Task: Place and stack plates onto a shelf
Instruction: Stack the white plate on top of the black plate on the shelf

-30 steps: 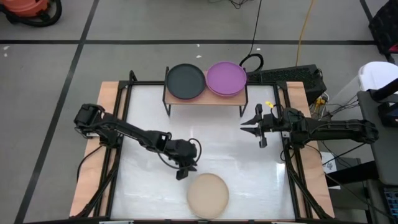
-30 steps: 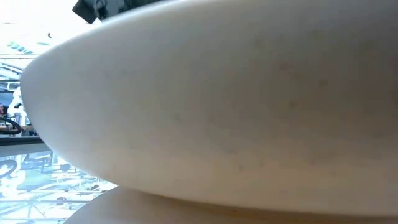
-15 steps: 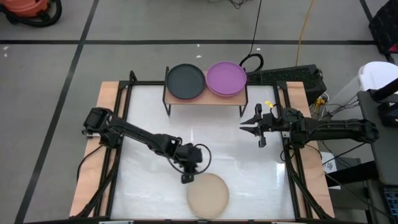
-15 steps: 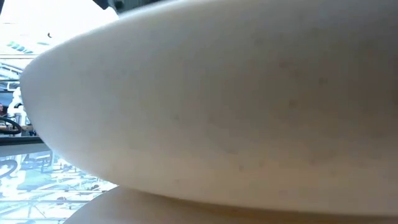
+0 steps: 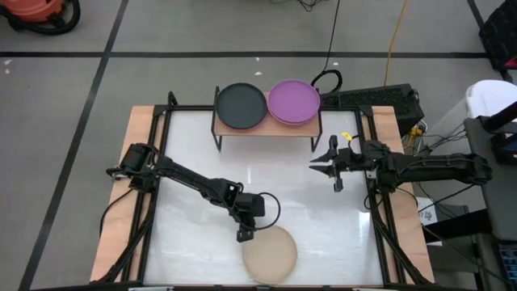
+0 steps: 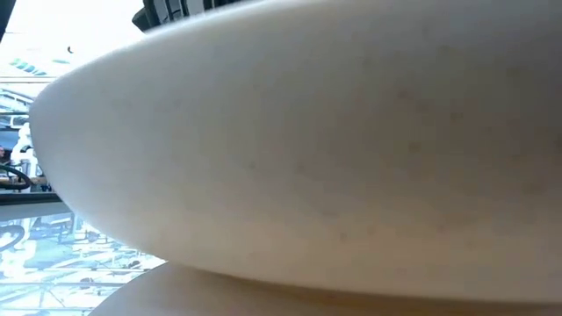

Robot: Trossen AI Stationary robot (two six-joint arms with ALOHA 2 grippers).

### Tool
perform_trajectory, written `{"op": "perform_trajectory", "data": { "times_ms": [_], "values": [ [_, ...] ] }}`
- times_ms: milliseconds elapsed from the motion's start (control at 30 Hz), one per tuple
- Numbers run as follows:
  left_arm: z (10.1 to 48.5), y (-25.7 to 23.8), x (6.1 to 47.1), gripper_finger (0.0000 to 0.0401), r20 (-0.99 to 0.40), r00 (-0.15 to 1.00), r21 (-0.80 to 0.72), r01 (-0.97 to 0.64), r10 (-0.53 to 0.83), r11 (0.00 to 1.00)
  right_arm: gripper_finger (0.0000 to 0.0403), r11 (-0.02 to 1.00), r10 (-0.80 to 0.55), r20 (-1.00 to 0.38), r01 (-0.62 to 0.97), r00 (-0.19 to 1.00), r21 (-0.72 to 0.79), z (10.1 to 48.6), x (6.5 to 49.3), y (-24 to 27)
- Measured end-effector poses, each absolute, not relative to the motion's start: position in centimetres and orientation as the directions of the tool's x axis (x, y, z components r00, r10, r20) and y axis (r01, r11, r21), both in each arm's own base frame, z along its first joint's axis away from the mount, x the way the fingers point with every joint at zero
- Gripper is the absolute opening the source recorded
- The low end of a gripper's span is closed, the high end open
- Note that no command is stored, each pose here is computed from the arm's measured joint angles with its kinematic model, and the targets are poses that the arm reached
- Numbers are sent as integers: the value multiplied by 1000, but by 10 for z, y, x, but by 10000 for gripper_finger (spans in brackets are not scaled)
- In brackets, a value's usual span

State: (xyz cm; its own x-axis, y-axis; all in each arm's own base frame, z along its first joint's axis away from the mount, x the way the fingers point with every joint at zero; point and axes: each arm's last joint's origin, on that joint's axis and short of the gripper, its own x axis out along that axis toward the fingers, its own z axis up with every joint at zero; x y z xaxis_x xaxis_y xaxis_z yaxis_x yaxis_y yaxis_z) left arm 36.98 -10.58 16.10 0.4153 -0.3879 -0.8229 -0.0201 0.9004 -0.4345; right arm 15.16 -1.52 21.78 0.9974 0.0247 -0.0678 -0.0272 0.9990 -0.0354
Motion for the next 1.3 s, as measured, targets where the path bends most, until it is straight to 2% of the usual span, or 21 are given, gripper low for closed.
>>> {"op": "perform_trajectory", "data": {
  "times_ms": [433, 900, 1000, 1200, 1300],
  "values": [
    [162, -117, 368, 129, -798, 401, -487, 11, -450, 874, 70, 999, 25, -71, -27, 997, -30, 218, 152, -15],
    [144, -118, 372, 127, -817, 380, -464, 15, -434, 886, 70, 999, 25, -70, -27, 997, -27, 218, 152, -15],
    [144, -113, 374, 104, -817, 390, -460, 4, -425, 888, 70, 999, 25, -71, -27, 997, -27, 217, 152, -15],
    [147, -98, 376, 16, -821, 397, -459, -33, -410, 888, 70, 999, 25, -71, -27, 997, -27, 218, 152, -15],
    [150, -92, 376, 10, -825, 405, -444, -35, -393, 896, 70, 999, 25, -71, -27, 997, -27, 218, 152, -15]
  ]
}}
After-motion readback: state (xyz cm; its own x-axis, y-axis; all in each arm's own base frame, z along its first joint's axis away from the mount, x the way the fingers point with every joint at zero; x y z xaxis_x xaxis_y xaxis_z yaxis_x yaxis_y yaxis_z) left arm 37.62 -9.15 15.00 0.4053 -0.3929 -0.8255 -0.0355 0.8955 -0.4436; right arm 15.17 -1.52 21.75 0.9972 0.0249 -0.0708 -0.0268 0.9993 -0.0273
